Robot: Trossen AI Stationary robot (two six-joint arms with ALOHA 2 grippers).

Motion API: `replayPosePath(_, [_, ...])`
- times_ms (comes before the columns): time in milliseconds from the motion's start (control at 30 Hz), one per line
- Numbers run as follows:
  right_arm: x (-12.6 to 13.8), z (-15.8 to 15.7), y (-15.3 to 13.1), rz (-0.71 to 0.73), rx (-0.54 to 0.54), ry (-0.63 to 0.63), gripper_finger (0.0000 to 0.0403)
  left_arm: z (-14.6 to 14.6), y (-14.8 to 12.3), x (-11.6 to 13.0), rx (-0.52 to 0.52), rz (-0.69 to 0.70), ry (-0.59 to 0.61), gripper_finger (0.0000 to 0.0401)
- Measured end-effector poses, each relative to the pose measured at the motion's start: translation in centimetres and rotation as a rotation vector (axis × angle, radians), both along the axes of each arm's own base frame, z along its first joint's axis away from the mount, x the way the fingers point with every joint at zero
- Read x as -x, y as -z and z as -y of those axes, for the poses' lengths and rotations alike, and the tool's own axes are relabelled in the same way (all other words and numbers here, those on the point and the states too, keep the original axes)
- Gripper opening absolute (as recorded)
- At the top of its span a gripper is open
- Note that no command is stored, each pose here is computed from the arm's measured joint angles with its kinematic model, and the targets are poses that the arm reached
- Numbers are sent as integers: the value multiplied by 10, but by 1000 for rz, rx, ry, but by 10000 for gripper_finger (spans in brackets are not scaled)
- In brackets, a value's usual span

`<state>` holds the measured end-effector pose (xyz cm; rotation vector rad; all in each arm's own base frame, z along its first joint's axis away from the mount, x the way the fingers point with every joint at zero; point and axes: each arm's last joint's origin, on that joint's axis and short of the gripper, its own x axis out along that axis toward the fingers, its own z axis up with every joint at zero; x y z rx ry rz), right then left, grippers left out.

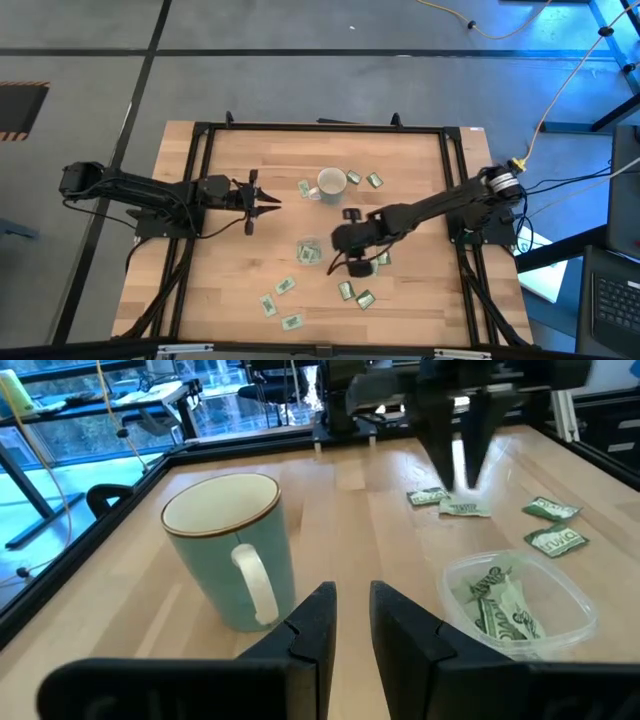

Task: Pick and place Stevia / Truvia into bins
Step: Put the green stevia packet into the transparent bin

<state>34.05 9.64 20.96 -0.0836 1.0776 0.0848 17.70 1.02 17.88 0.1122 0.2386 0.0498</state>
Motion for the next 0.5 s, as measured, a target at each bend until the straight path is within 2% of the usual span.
replayPosePath(133, [31,-3,11,-43,-30,92,89,0,0,0,0,-1,1,59])
replayPosePath(267, [63,-2,35,-81,-67,168,90,0,1,0,0,-6,0,59])
replayPosePath(367, [71,-1,51,-18,-119,200,90,0,0,0,0,-2,0,59])
replayPosePath(500, [84,4,69,-57,-111,220,90,0,0,0,0,-4,-1,59])
